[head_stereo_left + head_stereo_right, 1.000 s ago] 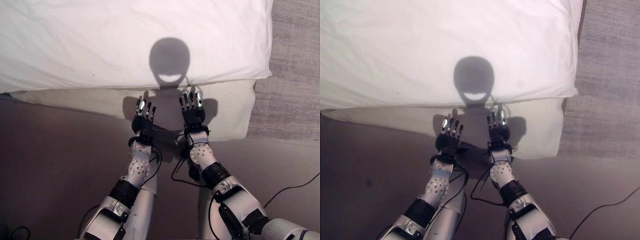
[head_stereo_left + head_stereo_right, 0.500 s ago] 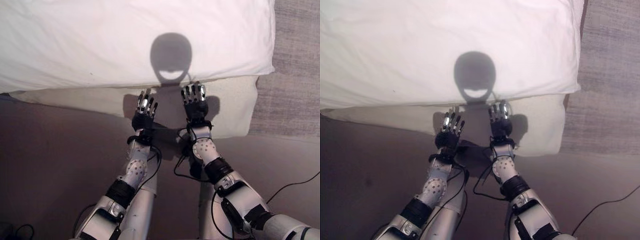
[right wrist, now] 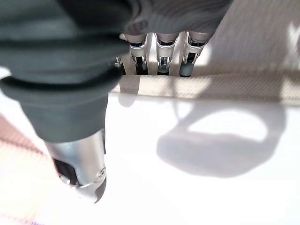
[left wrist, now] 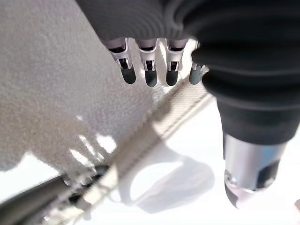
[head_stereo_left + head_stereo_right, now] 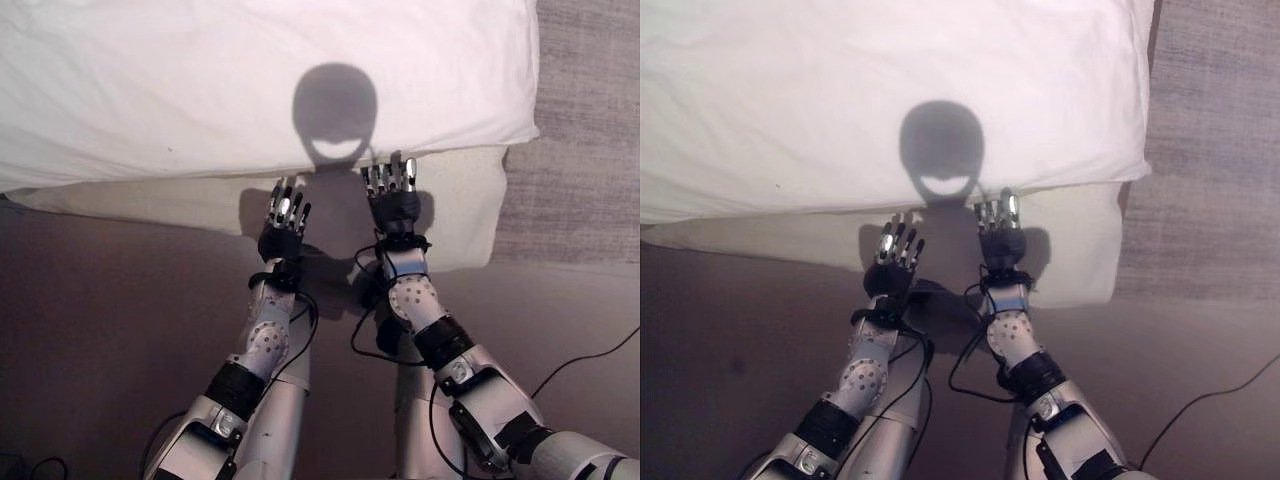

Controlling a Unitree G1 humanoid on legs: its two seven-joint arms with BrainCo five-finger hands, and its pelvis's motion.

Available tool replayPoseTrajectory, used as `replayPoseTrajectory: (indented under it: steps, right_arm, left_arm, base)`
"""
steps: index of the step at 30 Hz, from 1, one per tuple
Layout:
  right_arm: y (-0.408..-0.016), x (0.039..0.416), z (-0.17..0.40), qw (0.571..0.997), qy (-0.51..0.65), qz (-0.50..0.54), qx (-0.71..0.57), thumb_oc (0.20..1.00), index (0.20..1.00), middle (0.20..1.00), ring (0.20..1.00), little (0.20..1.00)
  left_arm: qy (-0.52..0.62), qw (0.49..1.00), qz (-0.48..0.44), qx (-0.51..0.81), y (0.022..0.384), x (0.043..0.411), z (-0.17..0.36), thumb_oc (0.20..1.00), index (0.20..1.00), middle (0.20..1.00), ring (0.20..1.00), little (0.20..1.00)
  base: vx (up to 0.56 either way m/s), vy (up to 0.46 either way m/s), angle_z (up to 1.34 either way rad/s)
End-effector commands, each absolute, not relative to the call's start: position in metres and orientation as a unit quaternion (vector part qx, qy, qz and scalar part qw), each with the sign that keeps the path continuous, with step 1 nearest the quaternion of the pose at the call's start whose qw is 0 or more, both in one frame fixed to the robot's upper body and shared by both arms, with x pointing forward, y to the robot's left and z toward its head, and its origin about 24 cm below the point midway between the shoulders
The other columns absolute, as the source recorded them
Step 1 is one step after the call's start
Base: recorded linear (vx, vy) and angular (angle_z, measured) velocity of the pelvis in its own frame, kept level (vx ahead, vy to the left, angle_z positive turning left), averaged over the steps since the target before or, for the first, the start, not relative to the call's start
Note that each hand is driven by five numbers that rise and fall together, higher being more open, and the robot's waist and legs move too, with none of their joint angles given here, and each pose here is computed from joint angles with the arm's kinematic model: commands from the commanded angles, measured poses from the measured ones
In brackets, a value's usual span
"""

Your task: Make the bed

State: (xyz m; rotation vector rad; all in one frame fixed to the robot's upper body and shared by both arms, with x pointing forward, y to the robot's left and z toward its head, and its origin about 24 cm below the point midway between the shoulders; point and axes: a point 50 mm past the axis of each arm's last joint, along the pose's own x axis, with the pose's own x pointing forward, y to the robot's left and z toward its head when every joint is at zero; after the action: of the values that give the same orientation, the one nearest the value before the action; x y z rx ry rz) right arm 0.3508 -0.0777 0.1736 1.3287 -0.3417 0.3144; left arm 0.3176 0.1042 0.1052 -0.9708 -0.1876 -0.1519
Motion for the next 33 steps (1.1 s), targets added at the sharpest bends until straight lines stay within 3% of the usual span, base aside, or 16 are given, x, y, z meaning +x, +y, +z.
replayPoseTrajectory:
  steps: [1,19,33]
  right_arm:
    - [-0.093,0.34,0.231,0.721,-0.293,0.196,0.597,1.0,1.0,1.0,1.0,1.0]
    - [-0.101,0.354,0.217,0.736,-0.26,0.121,0.613,1.0,1.0,1.0,1.0,1.0]
    - [-0.118,0.387,0.161,0.812,-0.131,-0.025,0.568,1.0,1.0,1.0,1.0,1.0]
  left_arm:
    - [-0.142,0.882,-0.1,-0.438,0.111,0.307,0.122,1.0,1.0,1.0,1.0,1.0]
    - [-0.148,0.883,-0.093,-0.436,0.114,0.307,0.126,1.0,1.0,1.0,1.0,1.0]
    - [-0.132,0.887,-0.09,-0.433,0.109,0.307,0.121,1.0,1.0,1.0,1.0,1.0]
  base:
    - [0.0,0.007,-0.05]
    - [0.0,0.004,-0.02]
    - [0.01,-0.001,0.0]
